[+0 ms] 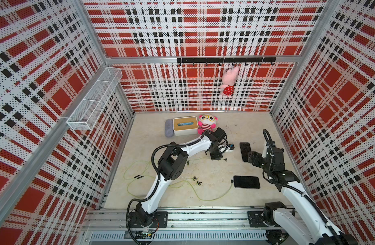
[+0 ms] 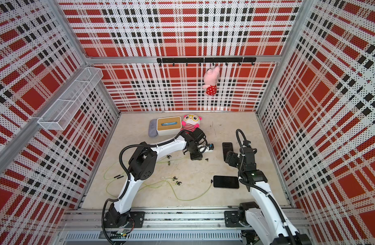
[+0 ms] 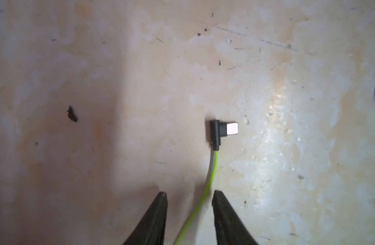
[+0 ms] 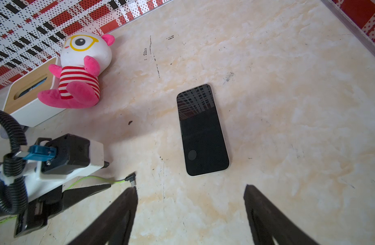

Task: Plug wired earphones into phones
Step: Pick up the wired earphone from the center of the board.

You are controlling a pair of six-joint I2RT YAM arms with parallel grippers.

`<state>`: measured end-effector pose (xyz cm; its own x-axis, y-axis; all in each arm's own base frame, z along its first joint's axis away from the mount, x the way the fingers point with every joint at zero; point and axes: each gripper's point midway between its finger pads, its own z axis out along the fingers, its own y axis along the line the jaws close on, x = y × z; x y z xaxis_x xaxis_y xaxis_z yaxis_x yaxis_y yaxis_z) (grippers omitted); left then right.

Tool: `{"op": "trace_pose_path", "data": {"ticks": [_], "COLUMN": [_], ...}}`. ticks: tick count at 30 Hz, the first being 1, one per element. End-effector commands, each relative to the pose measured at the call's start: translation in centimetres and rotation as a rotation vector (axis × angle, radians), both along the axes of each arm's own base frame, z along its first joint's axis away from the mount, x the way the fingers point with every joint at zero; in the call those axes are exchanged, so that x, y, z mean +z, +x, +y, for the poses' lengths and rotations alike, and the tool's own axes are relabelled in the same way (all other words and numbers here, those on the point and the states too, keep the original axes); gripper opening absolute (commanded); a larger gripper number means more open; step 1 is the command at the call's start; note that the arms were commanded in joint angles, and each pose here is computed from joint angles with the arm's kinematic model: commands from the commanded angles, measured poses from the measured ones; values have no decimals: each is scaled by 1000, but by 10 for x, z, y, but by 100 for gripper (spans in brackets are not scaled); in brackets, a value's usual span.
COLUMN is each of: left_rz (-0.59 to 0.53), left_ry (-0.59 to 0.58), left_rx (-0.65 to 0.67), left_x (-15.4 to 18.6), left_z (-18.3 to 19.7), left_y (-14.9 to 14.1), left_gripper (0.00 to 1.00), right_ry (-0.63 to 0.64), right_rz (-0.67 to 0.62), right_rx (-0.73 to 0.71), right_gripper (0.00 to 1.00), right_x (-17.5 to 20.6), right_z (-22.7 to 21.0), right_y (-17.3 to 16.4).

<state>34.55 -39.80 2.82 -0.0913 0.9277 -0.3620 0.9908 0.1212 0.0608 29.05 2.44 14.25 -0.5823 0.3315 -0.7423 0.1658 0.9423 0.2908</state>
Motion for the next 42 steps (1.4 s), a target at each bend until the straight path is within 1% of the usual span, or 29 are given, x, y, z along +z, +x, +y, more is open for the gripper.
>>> {"op": "trace_pose_path", "data": {"ticks": [1,8,11,16,20,23,27,32,37,39,42], "left_rz": [-42,-35,-25,30,27,31,25,28,38,29,29], "left_ry": [38,59,83,125,169,178,222,258,302,325,353], "left_rx": [-37,-92,-107,-110,-77,-57,-59,-69,-78,-67,-47], "left_x": [-10,-20,-25,-36,-45,-45,-48,-56,-66,-68,-71], "left_z": [-6,-19,-19,-16,-8,-1,8,10,11,17,24], "left_y": [-1,-20,-24,-24,-12,-8,-15,-26,-33,-30,-31], "left_gripper": [40,37,36,35,34,33,31,29,22,19,12], "right_ry": [-4,-5,-8,-6,-11,-13,-15,-25,-30,-31,-31], "right_rz": [-31,-35,-33,-33,-39,-55,-71,-71,-76,-78,-84], "right_rx": [-3,-10,-17,-26,-45,-53,-62,-73,-91,-93,-100], "right_gripper": [83,83,83,83,82,82,82,82,81,81,81], "right_x": [12,13,13,16,22,27,32,34,38,39,42], "right_z": [-1,-3,-4,-5,-9,-10,-12,-15,-18,-18,-19], "right_y": [3,2,1,0,-4,-6,-7,-6,-5,-6,-6]}}
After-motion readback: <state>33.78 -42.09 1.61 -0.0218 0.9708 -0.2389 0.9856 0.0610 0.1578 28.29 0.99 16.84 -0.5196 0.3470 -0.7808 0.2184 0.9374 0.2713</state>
